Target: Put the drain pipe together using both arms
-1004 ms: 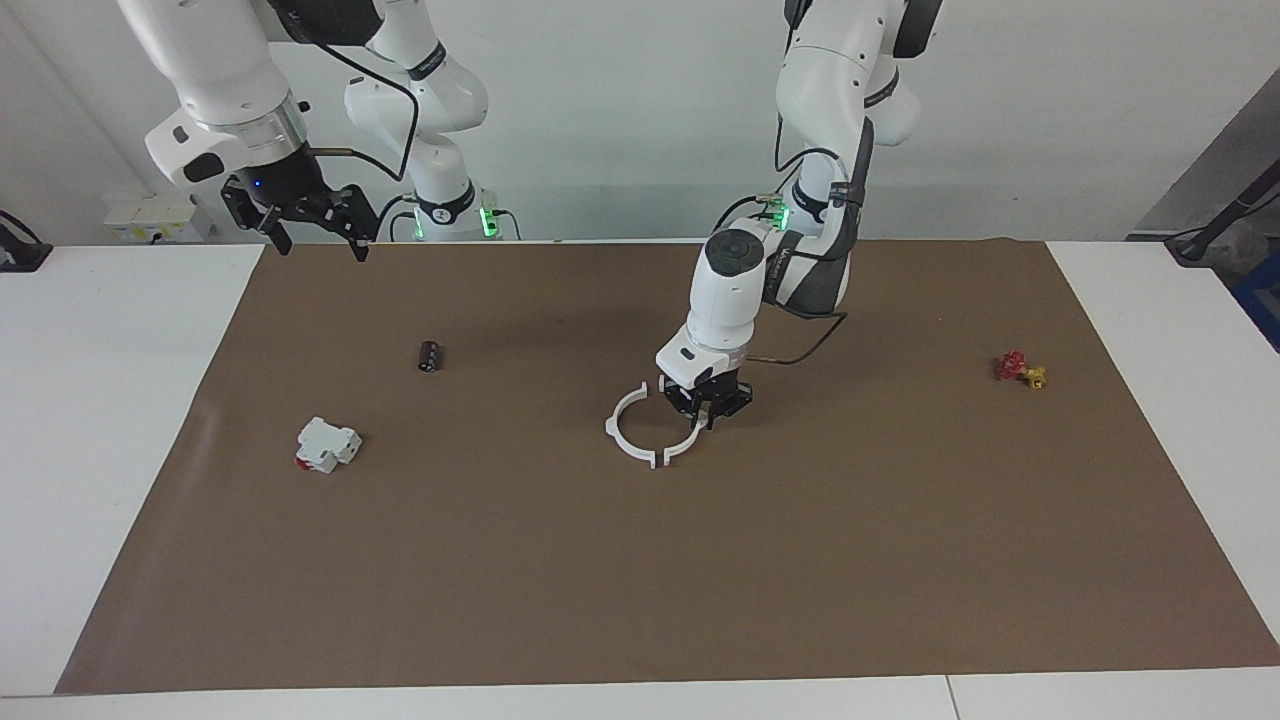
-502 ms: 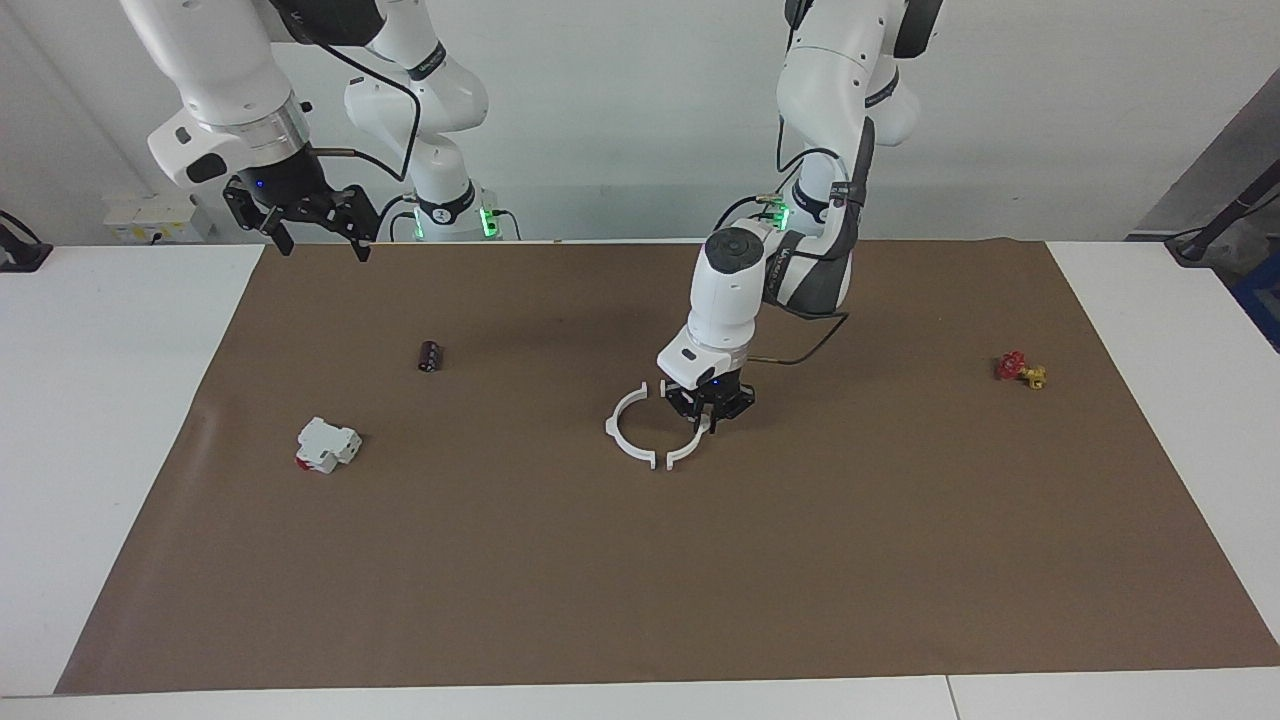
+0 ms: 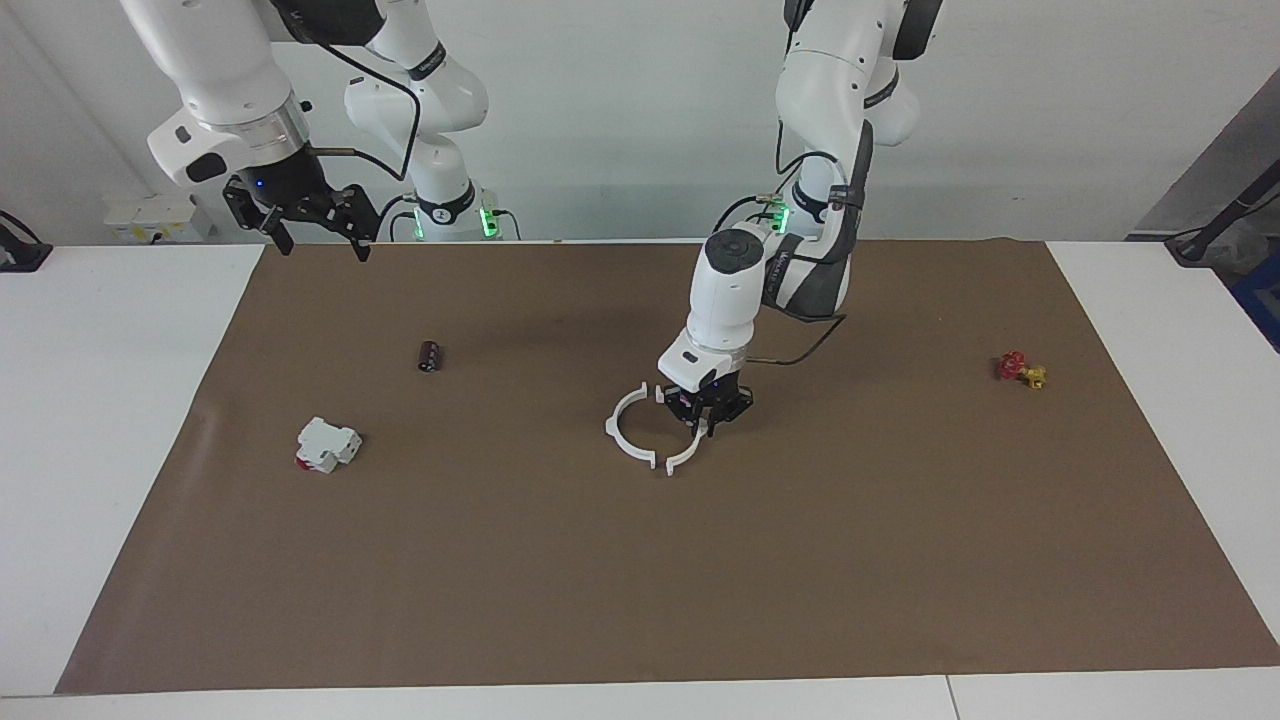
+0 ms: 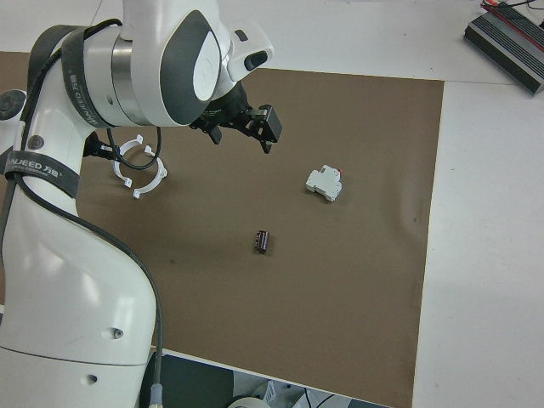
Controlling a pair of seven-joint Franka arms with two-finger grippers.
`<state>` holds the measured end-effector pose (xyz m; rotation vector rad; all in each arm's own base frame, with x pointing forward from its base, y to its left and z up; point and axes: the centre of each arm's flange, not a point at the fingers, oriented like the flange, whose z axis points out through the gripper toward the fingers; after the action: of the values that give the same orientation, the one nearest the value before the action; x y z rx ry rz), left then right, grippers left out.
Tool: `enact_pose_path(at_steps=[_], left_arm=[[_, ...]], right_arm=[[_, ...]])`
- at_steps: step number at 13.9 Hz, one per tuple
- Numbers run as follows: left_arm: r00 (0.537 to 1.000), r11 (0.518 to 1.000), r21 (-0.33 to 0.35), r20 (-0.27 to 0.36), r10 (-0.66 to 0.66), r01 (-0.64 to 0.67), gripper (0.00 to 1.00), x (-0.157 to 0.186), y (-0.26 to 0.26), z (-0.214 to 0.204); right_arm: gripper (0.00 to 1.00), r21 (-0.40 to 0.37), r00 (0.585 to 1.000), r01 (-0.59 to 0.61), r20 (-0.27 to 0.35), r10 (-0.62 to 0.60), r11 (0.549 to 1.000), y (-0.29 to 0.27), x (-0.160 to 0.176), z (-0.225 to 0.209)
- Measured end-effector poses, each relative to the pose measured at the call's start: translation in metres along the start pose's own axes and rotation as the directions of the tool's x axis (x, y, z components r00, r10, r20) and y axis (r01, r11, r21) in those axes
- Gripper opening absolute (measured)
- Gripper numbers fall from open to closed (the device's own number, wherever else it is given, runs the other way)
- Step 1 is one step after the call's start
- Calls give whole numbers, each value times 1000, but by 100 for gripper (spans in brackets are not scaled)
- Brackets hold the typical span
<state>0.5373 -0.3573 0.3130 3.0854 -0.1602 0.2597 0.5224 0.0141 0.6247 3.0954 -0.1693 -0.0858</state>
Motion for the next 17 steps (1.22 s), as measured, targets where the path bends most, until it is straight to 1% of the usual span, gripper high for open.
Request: enact_pose_path(at_steps=[7,10,17], left_arm=[[1000,1000,-1,2,20,-20,21,-6,10,5],[999,999,6,17,33,-33,21,-16,14,11],[999,999,6,16,38,-38,21,-18,16,11]], right_arm=[[100,0,1000,0,0,0,1000,0,0,0],[100,0,1000,0,0,0,1000,0,0,0],[100,0,1000,0,0,0,1000,0,0,0]])
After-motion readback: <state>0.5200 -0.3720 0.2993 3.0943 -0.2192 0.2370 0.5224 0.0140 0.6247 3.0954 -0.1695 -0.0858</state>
